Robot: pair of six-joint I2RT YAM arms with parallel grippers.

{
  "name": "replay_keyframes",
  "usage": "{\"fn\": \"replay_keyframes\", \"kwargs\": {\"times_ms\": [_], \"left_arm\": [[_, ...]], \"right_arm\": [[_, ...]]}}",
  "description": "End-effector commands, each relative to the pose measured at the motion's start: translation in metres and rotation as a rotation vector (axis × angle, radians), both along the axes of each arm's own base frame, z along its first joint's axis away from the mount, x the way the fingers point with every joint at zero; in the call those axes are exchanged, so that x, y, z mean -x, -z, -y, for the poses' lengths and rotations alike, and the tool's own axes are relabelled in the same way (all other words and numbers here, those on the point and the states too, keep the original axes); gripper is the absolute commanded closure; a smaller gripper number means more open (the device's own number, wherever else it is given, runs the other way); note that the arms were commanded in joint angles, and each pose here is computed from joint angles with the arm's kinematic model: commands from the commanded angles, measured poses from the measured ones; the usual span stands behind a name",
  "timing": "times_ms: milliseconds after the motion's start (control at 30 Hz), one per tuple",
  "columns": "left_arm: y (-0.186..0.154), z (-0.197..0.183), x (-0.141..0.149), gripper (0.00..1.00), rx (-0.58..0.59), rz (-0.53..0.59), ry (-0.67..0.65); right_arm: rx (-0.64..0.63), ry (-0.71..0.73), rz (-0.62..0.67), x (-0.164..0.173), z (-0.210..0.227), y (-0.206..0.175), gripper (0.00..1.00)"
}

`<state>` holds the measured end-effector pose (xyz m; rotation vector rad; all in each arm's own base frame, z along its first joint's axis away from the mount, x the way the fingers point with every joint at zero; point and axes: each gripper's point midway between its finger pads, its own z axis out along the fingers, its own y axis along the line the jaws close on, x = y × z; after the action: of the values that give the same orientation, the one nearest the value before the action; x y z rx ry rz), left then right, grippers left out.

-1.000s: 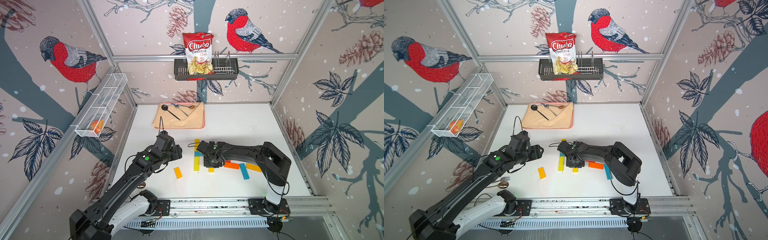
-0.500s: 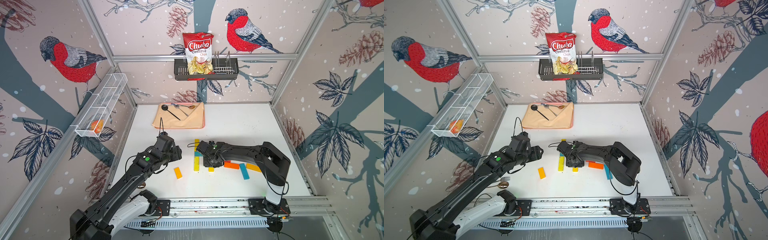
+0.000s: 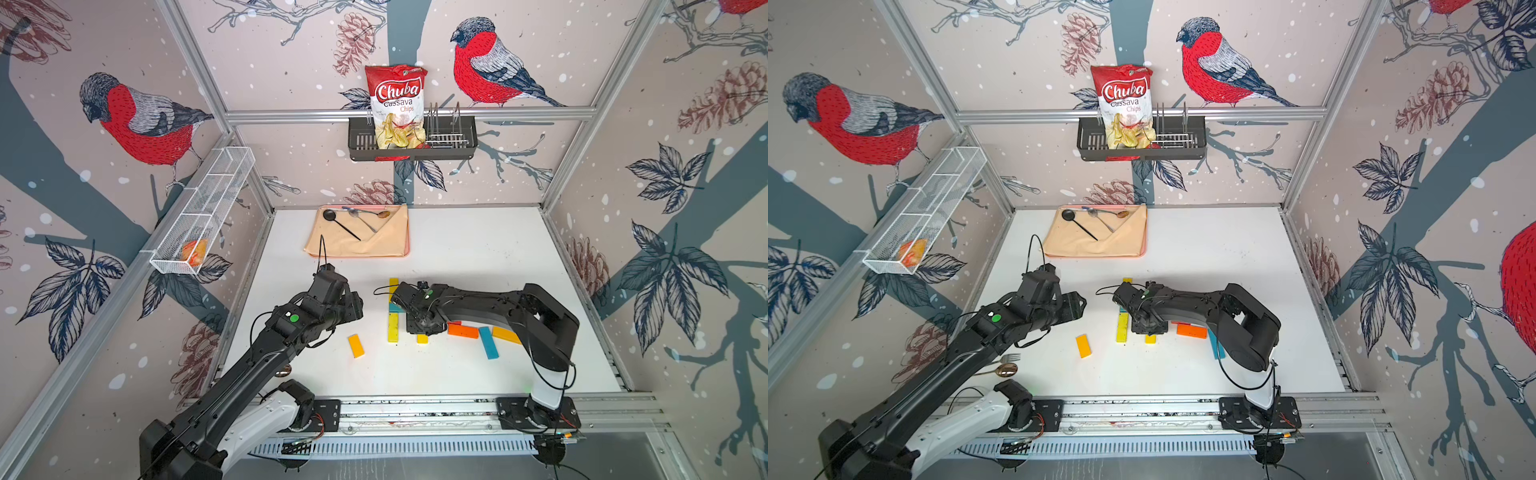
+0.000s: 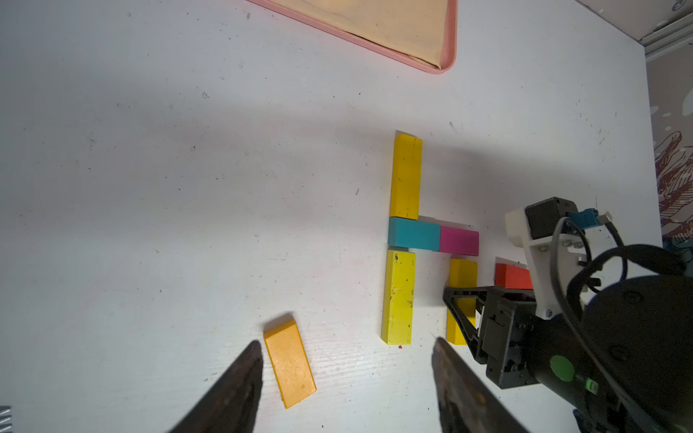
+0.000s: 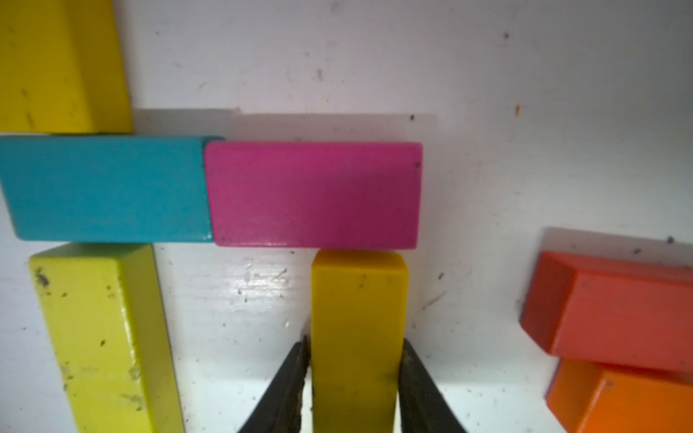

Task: Assemble the letter h with building blocks
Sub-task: Assemble the building block at the center of the board.

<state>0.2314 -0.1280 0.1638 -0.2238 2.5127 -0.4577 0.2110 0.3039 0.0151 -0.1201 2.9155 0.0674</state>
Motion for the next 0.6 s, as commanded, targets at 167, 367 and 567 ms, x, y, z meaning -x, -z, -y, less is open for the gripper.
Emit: {"fn": "replay_keyframes", "kwargs": {"times_ms": [167, 367, 567], "left_arm": [[-0.0018, 0.0, -0.0033, 0.3, 0.001, 0.014, -0.003], [-0.0009, 0.0003, -0.0035, 0.3, 0.0, 0.012, -0.002], [0.0002, 0.0007, -0.0036, 0.3, 0.001, 0.009, -0.002]], "right_arm": [[0.041, 0.019, -0.009, 0.0006, 0.0095, 0.0043, 0.62], [0.042, 0.031, -0.008, 0.0005, 0.0122, 0.0039, 0.63], [0.038, 0.04, -0.007, 0.0008, 0.0135, 0.0038, 0.63]]}}
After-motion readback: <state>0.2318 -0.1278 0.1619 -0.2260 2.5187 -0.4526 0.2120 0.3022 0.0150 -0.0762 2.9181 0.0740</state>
